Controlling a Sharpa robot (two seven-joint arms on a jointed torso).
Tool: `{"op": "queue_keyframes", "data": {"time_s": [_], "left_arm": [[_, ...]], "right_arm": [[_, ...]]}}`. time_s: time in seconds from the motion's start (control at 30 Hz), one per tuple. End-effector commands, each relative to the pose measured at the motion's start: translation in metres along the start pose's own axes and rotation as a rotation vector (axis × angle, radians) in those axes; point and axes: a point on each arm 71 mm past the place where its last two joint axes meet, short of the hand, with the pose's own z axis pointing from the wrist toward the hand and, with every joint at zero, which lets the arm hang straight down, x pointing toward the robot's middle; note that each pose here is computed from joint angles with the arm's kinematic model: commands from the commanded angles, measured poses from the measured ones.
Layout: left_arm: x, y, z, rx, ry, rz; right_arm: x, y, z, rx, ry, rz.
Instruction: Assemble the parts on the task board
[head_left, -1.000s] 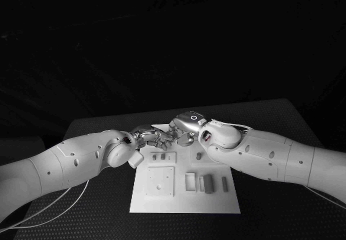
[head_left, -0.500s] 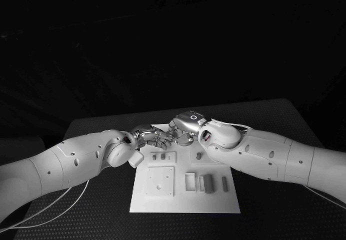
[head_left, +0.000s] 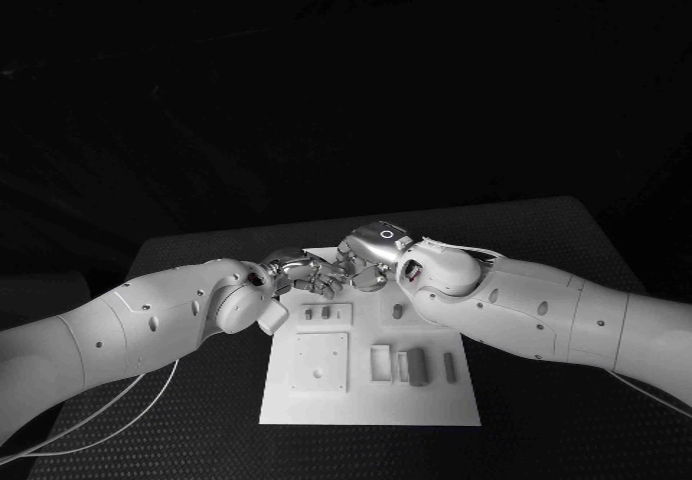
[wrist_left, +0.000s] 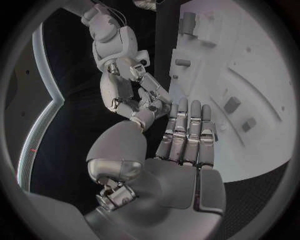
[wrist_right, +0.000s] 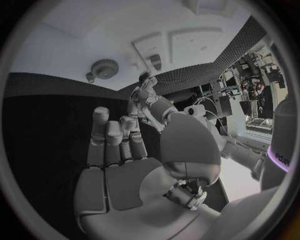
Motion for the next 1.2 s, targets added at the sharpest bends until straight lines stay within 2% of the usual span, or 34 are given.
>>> {"op": "queue_keyframes", "data": {"time_s": [0.03,1.2], "left_arm": [[0.001,-0.0031,0.0008,0.018,-0.008,-0.01],[-0.0026,-0.0031,0.0006,0.02,-0.057,-0.009]], "right_arm": [[0.001,0.0012,0.0004,-0.006,0.011,-0.002],[0.0023,-0.0039,0.0,0.018,0.021,0.023]]}}
